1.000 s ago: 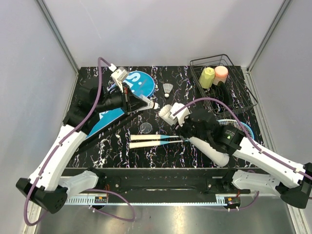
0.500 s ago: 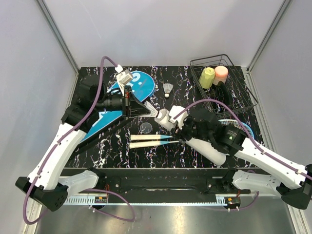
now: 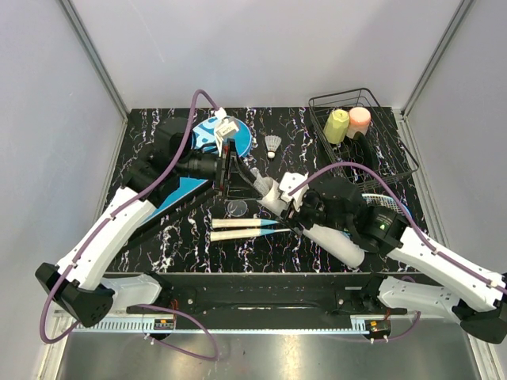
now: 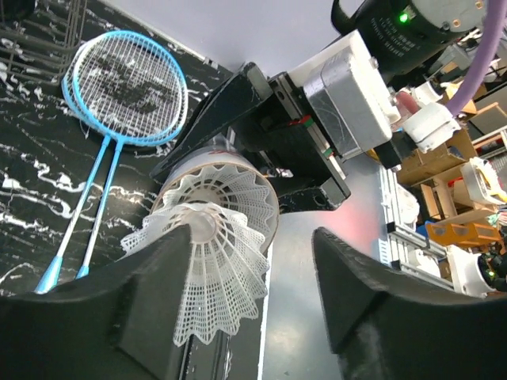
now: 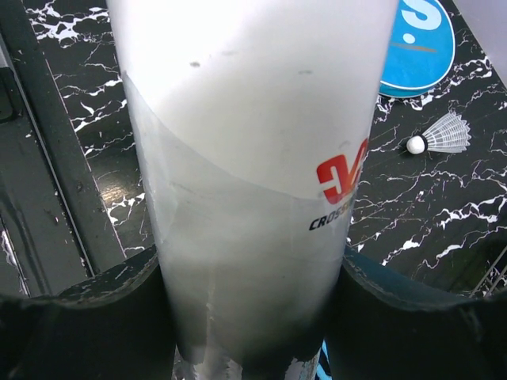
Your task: Pack up the badminton gear
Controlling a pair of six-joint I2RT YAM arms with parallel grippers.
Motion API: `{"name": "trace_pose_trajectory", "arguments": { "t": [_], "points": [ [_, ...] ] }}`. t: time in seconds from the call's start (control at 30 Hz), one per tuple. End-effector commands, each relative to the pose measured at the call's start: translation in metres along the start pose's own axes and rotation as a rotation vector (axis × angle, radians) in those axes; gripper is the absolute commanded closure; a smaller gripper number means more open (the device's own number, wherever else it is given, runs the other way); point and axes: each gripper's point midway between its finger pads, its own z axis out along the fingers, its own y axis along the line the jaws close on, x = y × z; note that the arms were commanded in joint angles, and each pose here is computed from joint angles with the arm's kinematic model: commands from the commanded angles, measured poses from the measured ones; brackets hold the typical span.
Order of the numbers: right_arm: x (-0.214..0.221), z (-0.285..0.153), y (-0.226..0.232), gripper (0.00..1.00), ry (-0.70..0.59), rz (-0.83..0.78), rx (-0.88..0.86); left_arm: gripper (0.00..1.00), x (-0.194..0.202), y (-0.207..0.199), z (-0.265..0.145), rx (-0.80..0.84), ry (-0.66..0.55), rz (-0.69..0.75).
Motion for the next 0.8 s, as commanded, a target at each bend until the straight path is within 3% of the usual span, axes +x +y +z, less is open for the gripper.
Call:
{"name": "trace_pose_trajectory", "arguments": {
  "t": [0.0, 0.13, 0.27, 0.57, 0.77],
  "points": [
    [-0.032, -0.009, -0.003, 0.68, -0.127, -0.018, 0.009, 0.26, -0.019, -0.025, -0.002, 0.100, -0.068, 0.064],
    [-0.032, -0.008, -0.001, 0.69, -0.128, -0.013, 0.000, 0.11, -0.019, -0.032, 0.006, 0.145, -0.077, 0.057],
    [-0.034, -0.007, -0.001, 0.70, -0.131, -0.010, -0.005, 0.04, -0.013, -0.036, 0.022, 0.171, -0.045, 0.040],
    [-0.040, -0.012, -0.002, 0.70, -0.157, 0.000, 0.003, 0.02, 0.013, -0.038, 0.058, 0.232, 0.058, -0.022],
    [-0.035, -0.012, -0.002, 0.71, -0.143, 0.005, 0.007, 0.01, 0.001, -0.032, 0.047, 0.140, 0.005, 0.028]
  ]
}}
